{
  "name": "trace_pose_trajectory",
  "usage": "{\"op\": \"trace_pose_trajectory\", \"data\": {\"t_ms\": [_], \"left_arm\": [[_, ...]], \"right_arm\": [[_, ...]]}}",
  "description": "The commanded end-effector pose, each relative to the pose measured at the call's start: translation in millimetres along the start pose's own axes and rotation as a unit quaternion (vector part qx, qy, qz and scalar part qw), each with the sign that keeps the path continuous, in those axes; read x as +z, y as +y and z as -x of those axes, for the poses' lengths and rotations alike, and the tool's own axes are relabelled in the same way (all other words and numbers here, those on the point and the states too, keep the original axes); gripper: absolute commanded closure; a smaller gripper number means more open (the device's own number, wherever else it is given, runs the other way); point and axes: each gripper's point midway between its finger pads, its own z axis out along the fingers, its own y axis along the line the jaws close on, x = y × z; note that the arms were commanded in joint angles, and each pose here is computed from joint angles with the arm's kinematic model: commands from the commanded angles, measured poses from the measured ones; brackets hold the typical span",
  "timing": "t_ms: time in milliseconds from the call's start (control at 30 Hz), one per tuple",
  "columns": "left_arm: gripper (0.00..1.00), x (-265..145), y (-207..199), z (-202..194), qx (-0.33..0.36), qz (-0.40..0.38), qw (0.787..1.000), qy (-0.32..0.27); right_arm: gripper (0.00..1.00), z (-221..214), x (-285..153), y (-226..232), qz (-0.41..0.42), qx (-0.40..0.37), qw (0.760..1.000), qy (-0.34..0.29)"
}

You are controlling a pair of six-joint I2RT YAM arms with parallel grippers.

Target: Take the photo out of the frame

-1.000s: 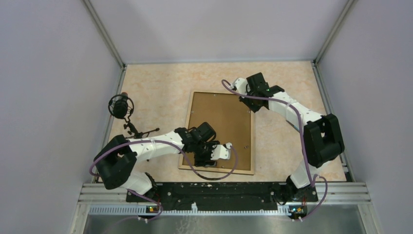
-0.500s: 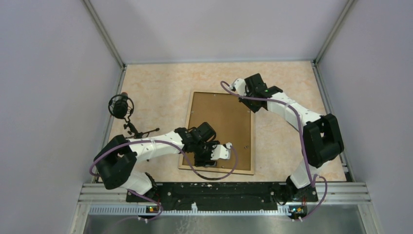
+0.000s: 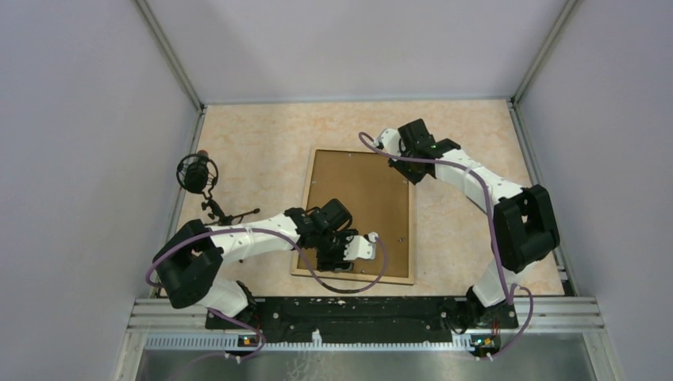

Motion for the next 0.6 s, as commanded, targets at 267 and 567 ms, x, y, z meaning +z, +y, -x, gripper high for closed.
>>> {"op": "trace_pose_trajectory", "data": {"t_ms": [267,567], "left_arm": [[0.33,-0.8,7.1,8.7,0.007,0.013,1.000,-0.012],[0.33,-0.4,6.7,6.7,0.008,0.013,1.000,-0.009]], "right_arm": [[1.00,7.7,-5.4,29.0,0.081,0.009,0.997,0.001],[1.00,13.2,4.3,25.4,0.069,0.018,0.997,-0.008]]}}
